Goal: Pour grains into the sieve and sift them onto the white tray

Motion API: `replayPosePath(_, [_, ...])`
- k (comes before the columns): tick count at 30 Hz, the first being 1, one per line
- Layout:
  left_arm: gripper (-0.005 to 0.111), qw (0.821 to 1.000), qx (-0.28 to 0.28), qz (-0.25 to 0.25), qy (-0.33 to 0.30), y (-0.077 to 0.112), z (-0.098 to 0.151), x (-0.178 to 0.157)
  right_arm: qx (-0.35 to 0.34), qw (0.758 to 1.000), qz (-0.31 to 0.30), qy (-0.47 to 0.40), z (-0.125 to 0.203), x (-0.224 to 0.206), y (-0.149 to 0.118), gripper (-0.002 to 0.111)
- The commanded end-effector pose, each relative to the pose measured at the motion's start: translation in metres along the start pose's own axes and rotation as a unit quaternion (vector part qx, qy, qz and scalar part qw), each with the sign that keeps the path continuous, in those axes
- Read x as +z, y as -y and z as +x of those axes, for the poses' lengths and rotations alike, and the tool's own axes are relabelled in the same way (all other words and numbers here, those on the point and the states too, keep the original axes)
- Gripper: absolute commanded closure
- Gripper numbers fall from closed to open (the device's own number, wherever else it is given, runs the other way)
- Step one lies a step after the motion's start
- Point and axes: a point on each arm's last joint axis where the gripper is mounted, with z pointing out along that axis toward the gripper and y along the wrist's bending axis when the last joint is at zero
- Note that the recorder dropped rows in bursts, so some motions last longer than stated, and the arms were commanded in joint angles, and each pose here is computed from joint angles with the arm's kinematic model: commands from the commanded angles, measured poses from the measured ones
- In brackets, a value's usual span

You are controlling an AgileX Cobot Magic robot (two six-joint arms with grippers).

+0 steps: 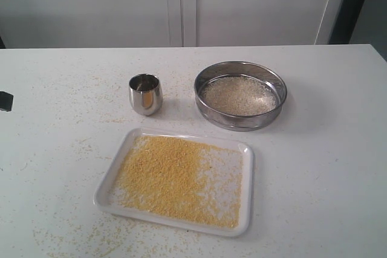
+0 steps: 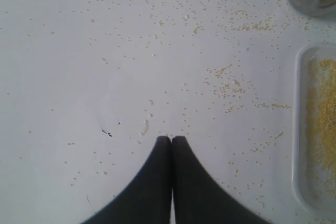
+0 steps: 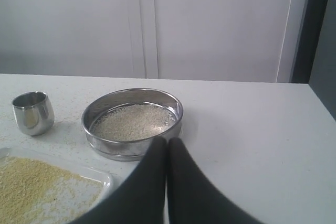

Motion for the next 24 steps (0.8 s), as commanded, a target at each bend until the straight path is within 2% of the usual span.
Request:
replayPosePath(1, [0.107,1.0,-0.003,0.0,-0.003,-0.001,0.003,-0.001,-0.003,1.0,0.003,-0.006,0.007,0.002,0.001,0.108])
replayPosePath(16, [0.107,1.0,-0.003,0.0,-0.003,-0.001,0.003,-0.001,-0.008,1.0,0.009,-0.017,0.055,0.009,0.007,0.108])
replayPosePath(24, [0.107,1.0,-0.003,0.0,-0.003,-0.001,0.003,-0.001,-0.015,1.0,0.012,-0.021,0.063,0.012,0.008,0.108])
